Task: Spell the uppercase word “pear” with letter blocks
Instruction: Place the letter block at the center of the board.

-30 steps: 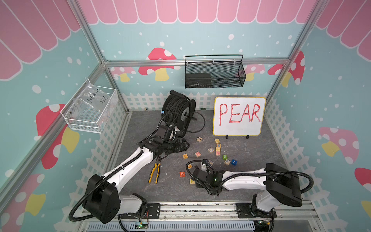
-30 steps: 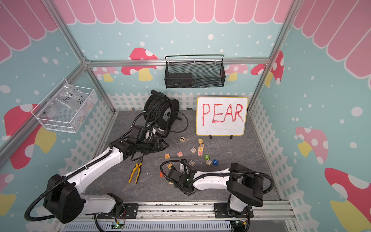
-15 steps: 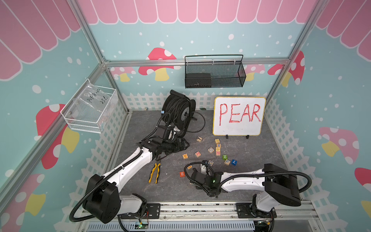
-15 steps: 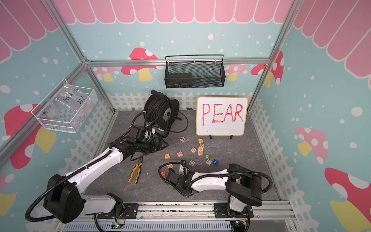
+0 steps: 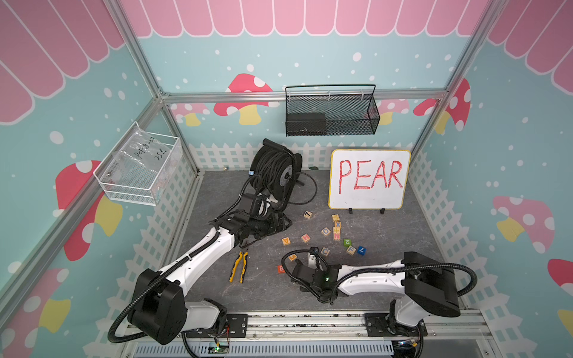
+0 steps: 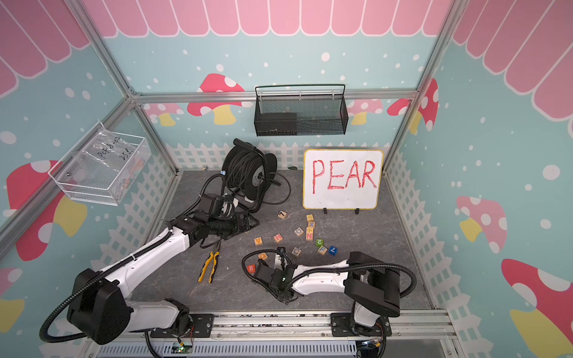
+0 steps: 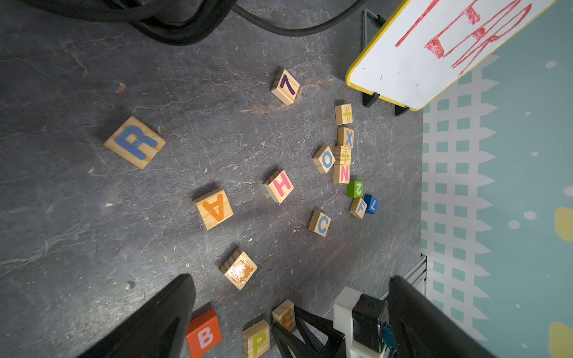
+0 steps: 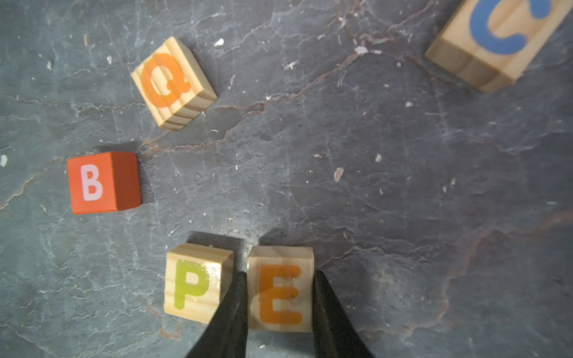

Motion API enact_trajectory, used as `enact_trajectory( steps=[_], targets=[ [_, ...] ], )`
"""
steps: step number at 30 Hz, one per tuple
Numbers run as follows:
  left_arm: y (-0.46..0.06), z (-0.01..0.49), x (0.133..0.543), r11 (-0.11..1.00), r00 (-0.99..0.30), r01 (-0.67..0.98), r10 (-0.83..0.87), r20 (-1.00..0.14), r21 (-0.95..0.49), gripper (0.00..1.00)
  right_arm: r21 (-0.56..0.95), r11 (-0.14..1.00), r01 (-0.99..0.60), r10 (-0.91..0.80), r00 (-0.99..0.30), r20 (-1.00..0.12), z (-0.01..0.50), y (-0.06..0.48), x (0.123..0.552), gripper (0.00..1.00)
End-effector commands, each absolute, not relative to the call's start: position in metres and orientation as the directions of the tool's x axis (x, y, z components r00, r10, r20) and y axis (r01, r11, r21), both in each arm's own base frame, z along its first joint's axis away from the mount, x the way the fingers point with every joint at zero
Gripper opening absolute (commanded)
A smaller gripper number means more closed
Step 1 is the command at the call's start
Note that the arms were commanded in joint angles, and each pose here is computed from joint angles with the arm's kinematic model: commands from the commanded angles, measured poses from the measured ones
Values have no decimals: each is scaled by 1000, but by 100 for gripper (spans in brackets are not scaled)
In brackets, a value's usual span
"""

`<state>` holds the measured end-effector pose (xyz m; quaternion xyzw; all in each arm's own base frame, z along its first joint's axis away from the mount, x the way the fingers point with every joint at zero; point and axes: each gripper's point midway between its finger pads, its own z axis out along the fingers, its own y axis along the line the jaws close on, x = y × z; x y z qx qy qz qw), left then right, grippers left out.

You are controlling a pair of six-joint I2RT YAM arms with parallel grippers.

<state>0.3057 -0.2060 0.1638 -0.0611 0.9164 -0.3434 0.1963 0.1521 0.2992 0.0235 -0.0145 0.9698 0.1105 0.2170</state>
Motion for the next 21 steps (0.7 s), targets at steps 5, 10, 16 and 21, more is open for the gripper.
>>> enact_trajectory(
  steps=[5,10,16,21],
  targets=[
    [-201,167,309,741,-908,10,-275,-317,-671,99,177,982,-60,22,-905,-424,22,298,149,27],
    [-200,168,309,739,-906,12,-278,-320,-674,99,172,984,-53,25,-907,-421,22,297,148,29],
    [-199,168,310,738,-905,8,-282,-319,-674,100,162,986,-37,36,-905,-423,22,293,146,34],
    [-199,168,310,736,-906,6,-283,-316,-677,99,163,986,-38,36,-903,-428,24,293,145,38]
  ],
)
